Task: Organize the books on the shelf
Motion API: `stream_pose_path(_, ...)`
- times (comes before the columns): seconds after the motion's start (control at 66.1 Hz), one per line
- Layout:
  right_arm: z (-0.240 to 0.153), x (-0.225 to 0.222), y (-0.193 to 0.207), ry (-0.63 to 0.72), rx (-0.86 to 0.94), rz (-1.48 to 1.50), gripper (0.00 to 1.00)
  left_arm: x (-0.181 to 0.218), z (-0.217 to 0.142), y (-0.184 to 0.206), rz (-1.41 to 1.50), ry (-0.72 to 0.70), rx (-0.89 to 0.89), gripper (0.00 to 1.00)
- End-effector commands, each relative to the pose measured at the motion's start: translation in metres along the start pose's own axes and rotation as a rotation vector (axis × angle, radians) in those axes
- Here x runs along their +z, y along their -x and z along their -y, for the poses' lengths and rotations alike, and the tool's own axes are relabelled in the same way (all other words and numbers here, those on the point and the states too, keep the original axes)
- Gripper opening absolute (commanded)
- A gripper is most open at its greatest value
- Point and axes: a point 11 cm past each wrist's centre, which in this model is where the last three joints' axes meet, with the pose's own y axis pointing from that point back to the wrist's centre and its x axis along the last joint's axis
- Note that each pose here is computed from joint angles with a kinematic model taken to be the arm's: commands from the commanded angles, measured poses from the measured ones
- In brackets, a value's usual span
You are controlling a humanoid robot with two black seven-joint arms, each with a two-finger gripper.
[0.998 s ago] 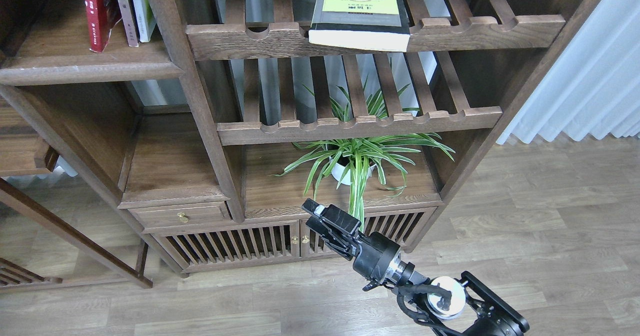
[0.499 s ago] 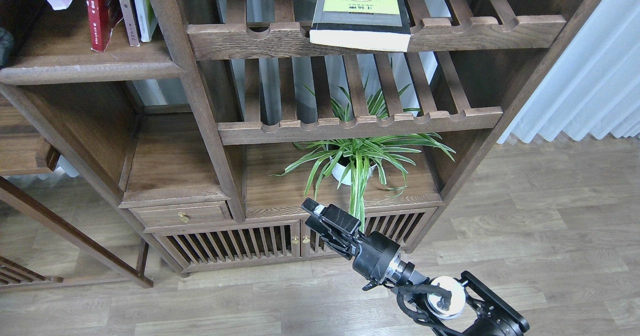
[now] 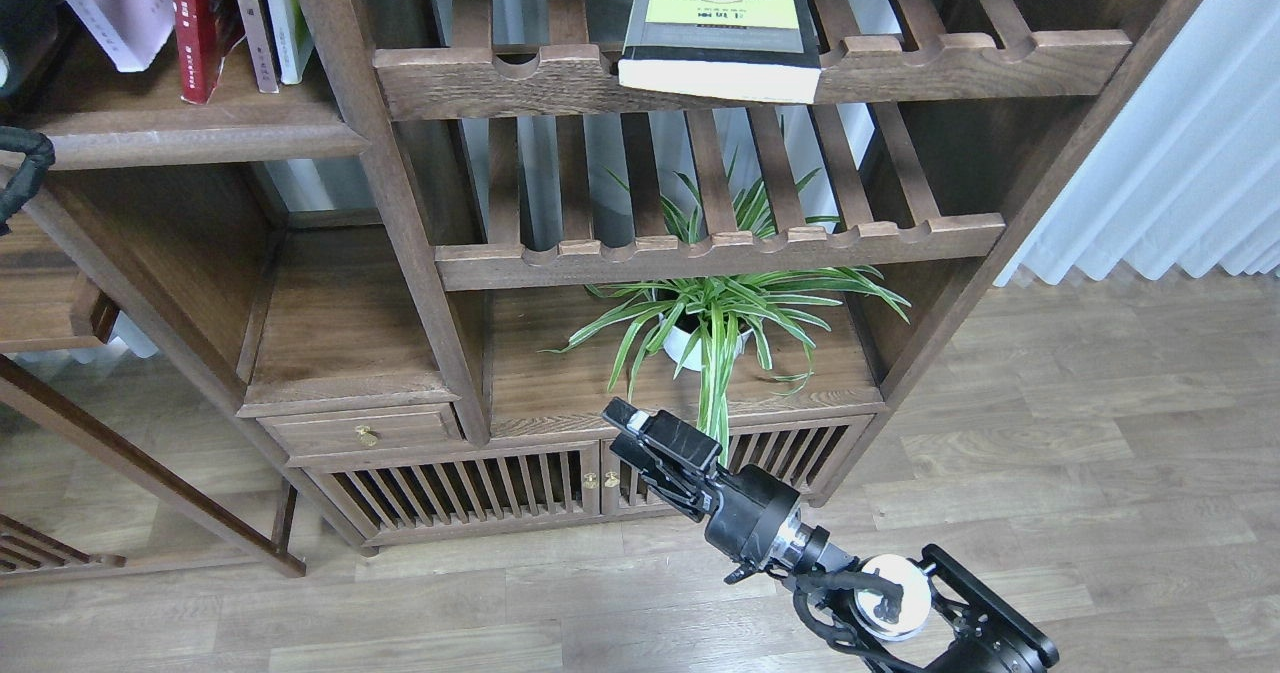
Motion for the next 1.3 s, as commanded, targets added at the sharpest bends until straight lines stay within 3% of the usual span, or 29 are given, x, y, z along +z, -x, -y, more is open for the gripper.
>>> stream_pose_path(0.0,0.0,0.0,0.0,0.001,0.0,-0.002,0.8,0.001,0.001,0.003,0.004,0.011,-0.011,0.63)
stream_pose_path(0.575,0.001,0.005,-0.001,0.017,0.001,0.0,0.81,0.031,0.011,0.042,-0.133,0.124,-0.075,0.74)
stream_pose_path(0.817,0.001,0.007,-0.001,0.023,0.004,0.001,0.81,0.041,0.015,0.06,-0.162,0.168,-0.106,0.83)
stream_pose_path(1.286,0.001,0.007,-0.001,0.022,0.002,0.0,0.81,0.078,0.011,0.062,-0.255,0.261,-0.139,0.9)
